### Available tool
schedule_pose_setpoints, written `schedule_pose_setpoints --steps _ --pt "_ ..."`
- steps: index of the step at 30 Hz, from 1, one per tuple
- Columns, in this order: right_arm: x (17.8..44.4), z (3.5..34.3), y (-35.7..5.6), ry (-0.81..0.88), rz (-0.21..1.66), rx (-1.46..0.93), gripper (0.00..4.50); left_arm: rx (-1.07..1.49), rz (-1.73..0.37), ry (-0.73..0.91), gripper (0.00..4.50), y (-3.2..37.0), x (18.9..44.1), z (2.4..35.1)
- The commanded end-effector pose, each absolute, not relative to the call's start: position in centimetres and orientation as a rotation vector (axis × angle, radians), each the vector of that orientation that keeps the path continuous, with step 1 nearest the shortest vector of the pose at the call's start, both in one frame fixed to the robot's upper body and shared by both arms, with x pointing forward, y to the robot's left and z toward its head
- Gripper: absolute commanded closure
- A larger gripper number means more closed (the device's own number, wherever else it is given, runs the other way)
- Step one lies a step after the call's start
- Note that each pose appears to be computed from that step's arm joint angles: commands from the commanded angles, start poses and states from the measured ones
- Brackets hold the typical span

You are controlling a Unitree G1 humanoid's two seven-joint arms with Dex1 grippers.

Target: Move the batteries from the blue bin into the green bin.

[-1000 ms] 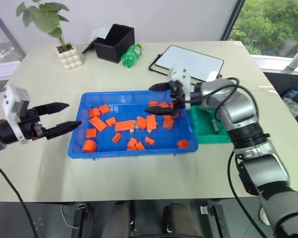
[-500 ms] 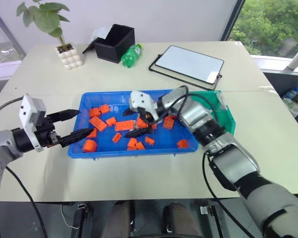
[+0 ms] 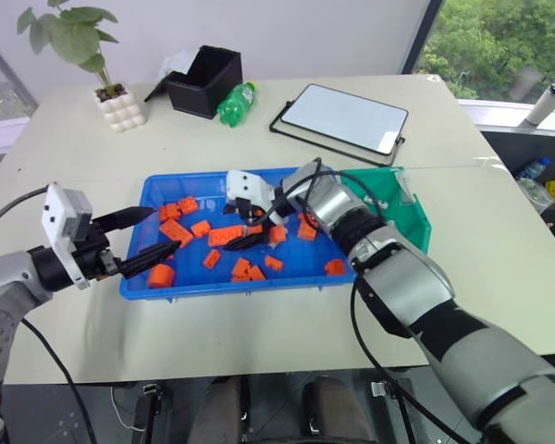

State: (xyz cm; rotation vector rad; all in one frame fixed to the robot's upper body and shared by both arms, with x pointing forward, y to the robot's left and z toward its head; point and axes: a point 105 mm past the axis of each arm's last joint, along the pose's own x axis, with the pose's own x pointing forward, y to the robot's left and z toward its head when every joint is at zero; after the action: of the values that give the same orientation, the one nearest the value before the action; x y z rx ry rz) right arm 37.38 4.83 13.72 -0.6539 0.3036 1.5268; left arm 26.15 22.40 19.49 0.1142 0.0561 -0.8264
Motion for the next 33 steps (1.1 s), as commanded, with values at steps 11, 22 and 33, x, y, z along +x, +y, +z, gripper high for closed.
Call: schedule_pose_setpoints --steps 11,22,33 --pt "37.5 14.7 6.4 0.260 1.508 -0.727 0.56 0.142 -0.807 -0.044 0.00 21.9 26.3 21.2" --pt "37.4 15.0 6.4 0.252 1.527 -0.736 3.33 0.143 -0.781 -0.070 0.00 22.1 26.5 21.6" --pt "35.6 19.2 10.3 0.078 1.612 -0.662 3.33 0.142 -0.785 -0.069 0.00 22.1 26.7 21.6"
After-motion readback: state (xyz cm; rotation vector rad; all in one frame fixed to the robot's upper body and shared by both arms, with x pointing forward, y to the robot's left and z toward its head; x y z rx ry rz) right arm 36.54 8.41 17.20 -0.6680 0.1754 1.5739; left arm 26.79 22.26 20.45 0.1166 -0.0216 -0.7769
